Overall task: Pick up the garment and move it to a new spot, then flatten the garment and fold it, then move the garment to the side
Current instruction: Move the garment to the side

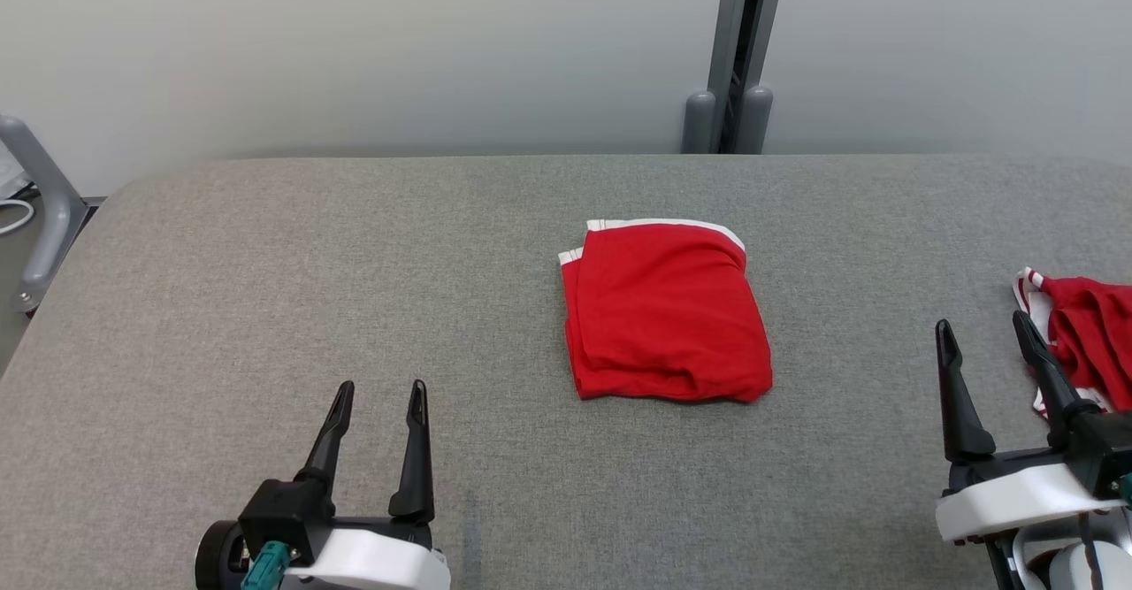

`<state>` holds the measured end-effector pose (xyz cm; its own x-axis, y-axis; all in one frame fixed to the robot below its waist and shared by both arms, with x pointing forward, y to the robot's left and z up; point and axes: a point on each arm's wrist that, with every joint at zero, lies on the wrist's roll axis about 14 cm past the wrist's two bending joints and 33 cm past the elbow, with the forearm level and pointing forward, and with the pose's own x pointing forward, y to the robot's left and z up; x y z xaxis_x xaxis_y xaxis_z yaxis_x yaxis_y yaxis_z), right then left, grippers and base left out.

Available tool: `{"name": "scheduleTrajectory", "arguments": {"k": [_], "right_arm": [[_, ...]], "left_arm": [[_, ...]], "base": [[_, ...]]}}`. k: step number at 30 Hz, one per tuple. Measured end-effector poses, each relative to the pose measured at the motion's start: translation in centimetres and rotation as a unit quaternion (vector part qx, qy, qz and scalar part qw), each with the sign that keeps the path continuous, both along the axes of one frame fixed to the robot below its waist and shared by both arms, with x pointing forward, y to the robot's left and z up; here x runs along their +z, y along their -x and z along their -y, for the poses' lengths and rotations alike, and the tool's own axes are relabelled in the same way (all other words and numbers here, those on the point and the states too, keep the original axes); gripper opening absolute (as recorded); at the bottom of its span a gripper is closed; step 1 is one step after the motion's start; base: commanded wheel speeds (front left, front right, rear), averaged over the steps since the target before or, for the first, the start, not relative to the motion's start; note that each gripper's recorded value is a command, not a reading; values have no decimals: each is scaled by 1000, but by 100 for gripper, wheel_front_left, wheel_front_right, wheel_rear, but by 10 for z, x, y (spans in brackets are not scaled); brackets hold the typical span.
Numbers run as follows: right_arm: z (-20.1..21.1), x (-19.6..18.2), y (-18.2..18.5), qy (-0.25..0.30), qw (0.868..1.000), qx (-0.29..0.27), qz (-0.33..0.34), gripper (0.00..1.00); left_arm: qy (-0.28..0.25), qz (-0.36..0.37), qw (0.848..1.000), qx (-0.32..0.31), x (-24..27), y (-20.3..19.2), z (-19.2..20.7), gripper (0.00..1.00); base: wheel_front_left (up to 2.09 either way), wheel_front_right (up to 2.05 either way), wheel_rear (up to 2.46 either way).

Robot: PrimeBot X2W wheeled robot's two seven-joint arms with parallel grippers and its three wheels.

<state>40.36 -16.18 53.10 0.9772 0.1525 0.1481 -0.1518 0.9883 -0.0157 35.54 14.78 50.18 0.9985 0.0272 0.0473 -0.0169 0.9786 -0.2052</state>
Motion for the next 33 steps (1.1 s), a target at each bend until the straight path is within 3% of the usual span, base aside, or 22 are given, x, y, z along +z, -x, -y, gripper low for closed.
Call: {"name": "scheduleTrajectory", "arguments": {"k": [33], "right_arm": [[-6,-7,-3,-22,1000,6,-12,100]], "left_arm": [[-1,-11,1000,1,-7,2,-2,100]], "base": [[0,0,0]]}}
